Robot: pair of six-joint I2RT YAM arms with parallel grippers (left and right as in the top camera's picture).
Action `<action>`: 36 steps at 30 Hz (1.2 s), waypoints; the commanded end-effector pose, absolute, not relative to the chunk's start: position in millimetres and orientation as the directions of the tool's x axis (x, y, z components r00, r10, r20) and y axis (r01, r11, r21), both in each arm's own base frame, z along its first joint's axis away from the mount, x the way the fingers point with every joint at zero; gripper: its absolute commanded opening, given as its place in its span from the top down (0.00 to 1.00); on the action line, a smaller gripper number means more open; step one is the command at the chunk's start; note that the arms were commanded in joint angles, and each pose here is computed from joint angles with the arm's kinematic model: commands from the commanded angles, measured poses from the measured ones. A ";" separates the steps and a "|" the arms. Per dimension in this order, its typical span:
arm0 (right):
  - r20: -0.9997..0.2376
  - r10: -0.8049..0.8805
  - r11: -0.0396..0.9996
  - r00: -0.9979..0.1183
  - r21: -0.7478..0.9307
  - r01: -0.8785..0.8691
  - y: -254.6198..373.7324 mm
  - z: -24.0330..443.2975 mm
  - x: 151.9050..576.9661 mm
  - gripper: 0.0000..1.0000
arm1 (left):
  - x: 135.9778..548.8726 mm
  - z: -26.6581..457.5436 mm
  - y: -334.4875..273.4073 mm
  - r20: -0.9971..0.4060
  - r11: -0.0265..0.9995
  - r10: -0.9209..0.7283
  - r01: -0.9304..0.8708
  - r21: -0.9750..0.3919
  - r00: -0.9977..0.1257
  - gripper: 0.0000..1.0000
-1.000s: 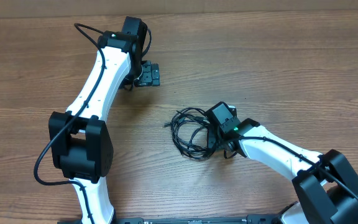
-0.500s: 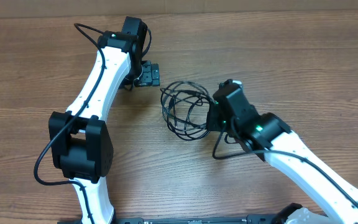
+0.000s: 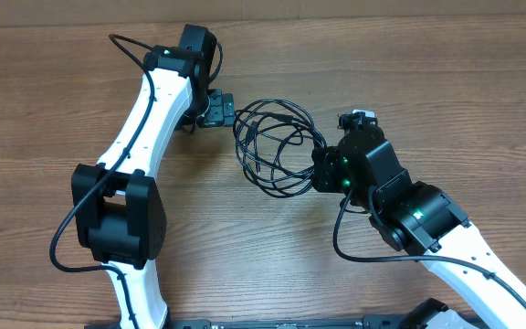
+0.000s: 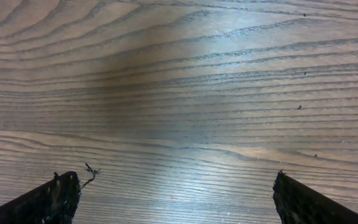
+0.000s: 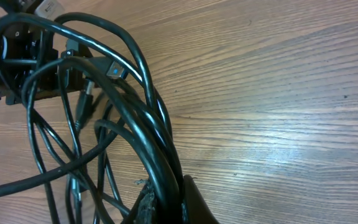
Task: Untangle cables
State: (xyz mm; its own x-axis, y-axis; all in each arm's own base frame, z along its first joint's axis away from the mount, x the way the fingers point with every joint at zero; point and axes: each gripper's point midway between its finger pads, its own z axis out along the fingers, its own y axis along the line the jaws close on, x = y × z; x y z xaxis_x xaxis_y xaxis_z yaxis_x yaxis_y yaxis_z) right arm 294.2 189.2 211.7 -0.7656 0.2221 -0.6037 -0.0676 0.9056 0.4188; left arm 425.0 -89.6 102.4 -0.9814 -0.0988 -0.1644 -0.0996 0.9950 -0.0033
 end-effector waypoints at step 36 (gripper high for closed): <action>-0.697 0.308 0.889 -0.647 0.452 -0.064 186.2 253.2 316.0 0.90 | 297.7 265.6 -193.7 -0.593 0.303 0.587 0.829 -0.469 -0.550 0.00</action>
State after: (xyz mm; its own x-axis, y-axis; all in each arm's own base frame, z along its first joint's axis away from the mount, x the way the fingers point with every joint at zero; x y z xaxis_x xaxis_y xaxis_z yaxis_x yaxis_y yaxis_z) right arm 311.3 185.0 227.7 -0.6911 0.2657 -0.6722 -0.0554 0.9078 0.4158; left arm 303.9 -183.3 232.0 -0.6592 0.6044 -0.4474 0.7401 0.4161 -0.5284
